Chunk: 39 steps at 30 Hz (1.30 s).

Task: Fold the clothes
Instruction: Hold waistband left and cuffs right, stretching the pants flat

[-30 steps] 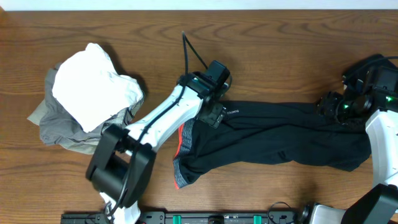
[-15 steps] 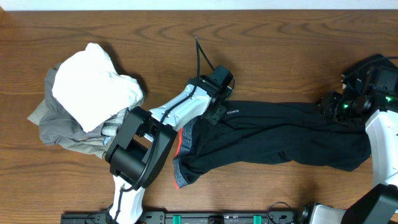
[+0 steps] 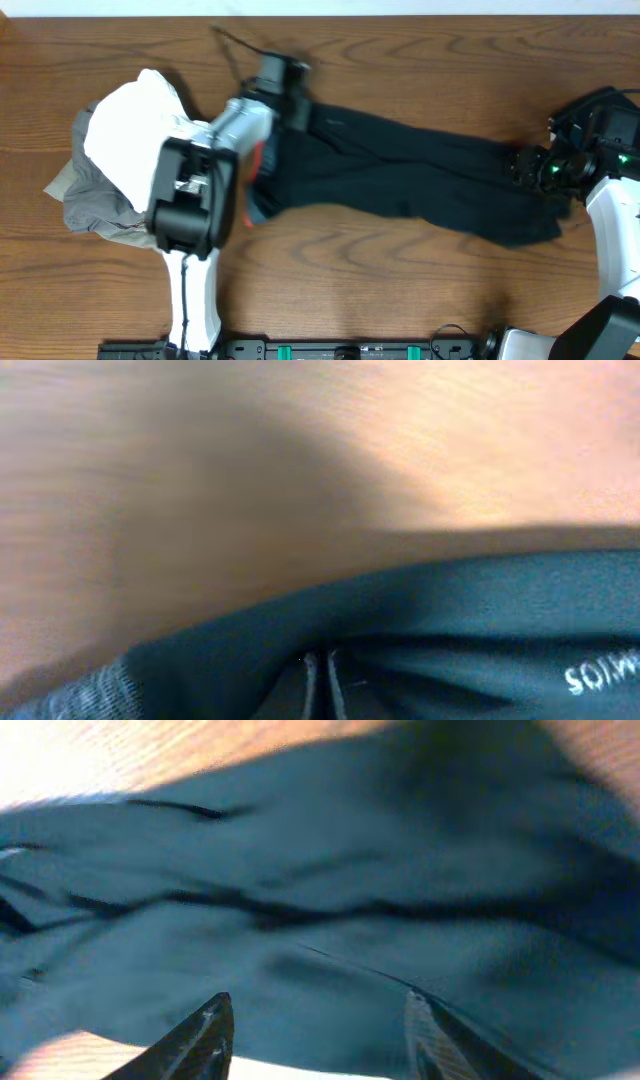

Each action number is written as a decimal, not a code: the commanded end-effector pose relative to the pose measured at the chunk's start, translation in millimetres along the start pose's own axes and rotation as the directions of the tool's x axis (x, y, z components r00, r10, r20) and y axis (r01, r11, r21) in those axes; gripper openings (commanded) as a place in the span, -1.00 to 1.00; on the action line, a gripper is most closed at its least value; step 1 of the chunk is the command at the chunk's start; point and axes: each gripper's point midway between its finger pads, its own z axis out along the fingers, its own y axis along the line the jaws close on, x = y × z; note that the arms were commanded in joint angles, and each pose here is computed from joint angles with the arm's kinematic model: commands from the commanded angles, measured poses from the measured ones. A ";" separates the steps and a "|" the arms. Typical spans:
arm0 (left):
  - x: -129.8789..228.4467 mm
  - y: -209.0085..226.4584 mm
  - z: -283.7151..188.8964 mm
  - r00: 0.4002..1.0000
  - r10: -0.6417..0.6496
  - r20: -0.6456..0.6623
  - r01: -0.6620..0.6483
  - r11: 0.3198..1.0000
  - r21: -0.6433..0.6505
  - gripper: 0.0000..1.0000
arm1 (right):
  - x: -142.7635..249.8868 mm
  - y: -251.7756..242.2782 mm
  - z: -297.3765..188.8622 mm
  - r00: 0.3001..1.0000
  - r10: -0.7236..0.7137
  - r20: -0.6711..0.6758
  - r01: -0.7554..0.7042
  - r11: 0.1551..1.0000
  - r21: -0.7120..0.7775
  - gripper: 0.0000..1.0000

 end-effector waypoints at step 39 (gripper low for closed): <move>113.6 36.9 -107.7 0.853 -0.108 -0.511 0.029 0.987 -0.160 -0.02 | -12.0 -61.0 66.6 0.983 0.186 -0.014 -0.179 0.963 0.199 0.33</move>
